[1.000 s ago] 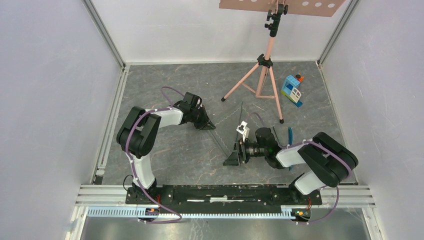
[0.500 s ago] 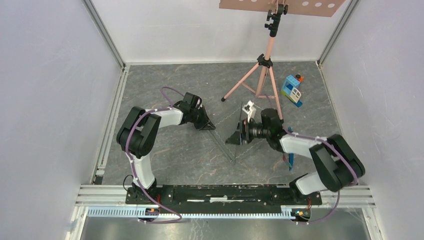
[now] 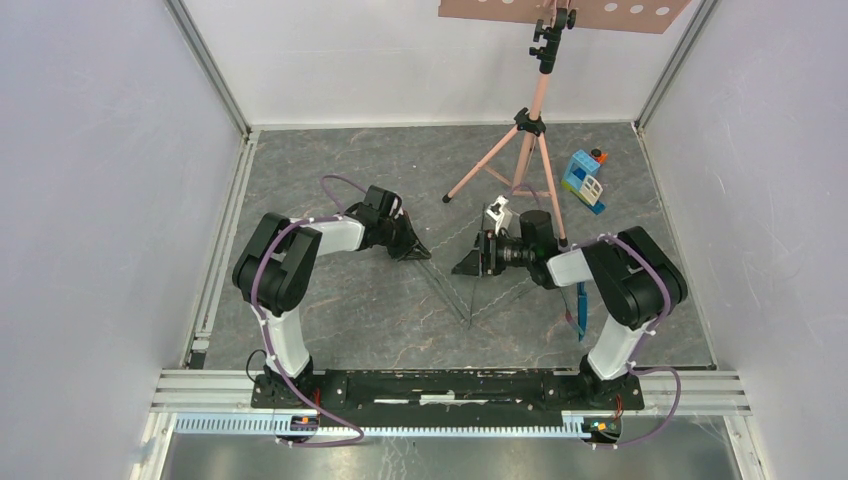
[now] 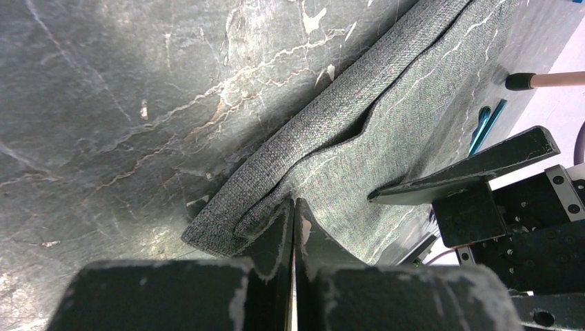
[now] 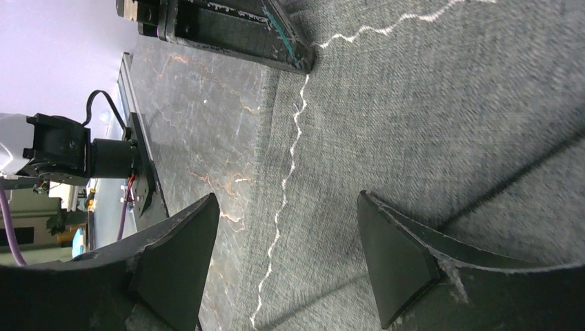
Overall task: Fold the napkin into a case and place the utensils inside
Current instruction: Smooth out the upper triangle-folded napkin at the center of the board, then pick up the upper triangle-folded napkin from the center of the board.
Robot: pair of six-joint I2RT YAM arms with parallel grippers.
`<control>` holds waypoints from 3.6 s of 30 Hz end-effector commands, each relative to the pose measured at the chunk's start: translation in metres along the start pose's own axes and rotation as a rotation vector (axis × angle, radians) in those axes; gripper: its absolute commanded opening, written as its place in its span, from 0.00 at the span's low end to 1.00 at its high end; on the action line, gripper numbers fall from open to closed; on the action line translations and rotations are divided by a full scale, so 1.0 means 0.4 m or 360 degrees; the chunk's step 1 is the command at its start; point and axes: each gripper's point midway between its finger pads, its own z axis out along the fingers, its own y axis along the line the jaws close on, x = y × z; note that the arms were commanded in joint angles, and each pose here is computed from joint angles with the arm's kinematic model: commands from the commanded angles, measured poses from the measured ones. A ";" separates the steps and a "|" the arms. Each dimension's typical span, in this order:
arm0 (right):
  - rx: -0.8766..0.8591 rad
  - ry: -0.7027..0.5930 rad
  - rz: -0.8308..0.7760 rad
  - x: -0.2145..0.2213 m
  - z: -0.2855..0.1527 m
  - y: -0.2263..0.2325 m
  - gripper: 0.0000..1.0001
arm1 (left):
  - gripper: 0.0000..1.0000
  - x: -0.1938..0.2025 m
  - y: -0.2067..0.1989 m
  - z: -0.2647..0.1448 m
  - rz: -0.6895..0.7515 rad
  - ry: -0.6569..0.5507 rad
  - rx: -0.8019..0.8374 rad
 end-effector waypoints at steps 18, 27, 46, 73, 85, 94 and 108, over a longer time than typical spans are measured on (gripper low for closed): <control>0.0181 -0.0299 -0.0053 -0.211 -0.024 -0.066 0.81 | 0.02 0.021 0.131 0.019 -0.0057 0.0005 -0.0245; 0.0599 -0.0207 -0.0077 -0.164 -0.059 -0.191 0.81 | 0.02 0.023 0.127 0.017 -0.0048 0.0005 -0.0232; 0.0902 0.0264 -0.0774 0.005 -0.102 0.098 0.74 | 0.49 -0.005 -0.106 -0.229 0.0275 -0.0221 0.0189; 0.1066 0.0710 -0.1061 0.209 -0.004 0.102 0.61 | 0.55 0.087 0.000 -0.375 0.0242 -0.0386 0.0079; 0.1245 0.0677 -0.1156 0.226 -0.043 0.012 0.17 | 0.58 0.108 0.025 -0.357 0.0185 -0.0347 0.0063; 0.1067 0.0528 -0.1211 0.159 -0.020 0.107 0.00 | 0.69 0.130 -0.028 -0.248 -0.0261 -0.0281 0.0288; 0.0961 0.0419 -0.1170 0.129 -0.023 0.152 0.00 | 0.66 0.089 -0.005 -0.094 -0.0865 -0.0496 0.0236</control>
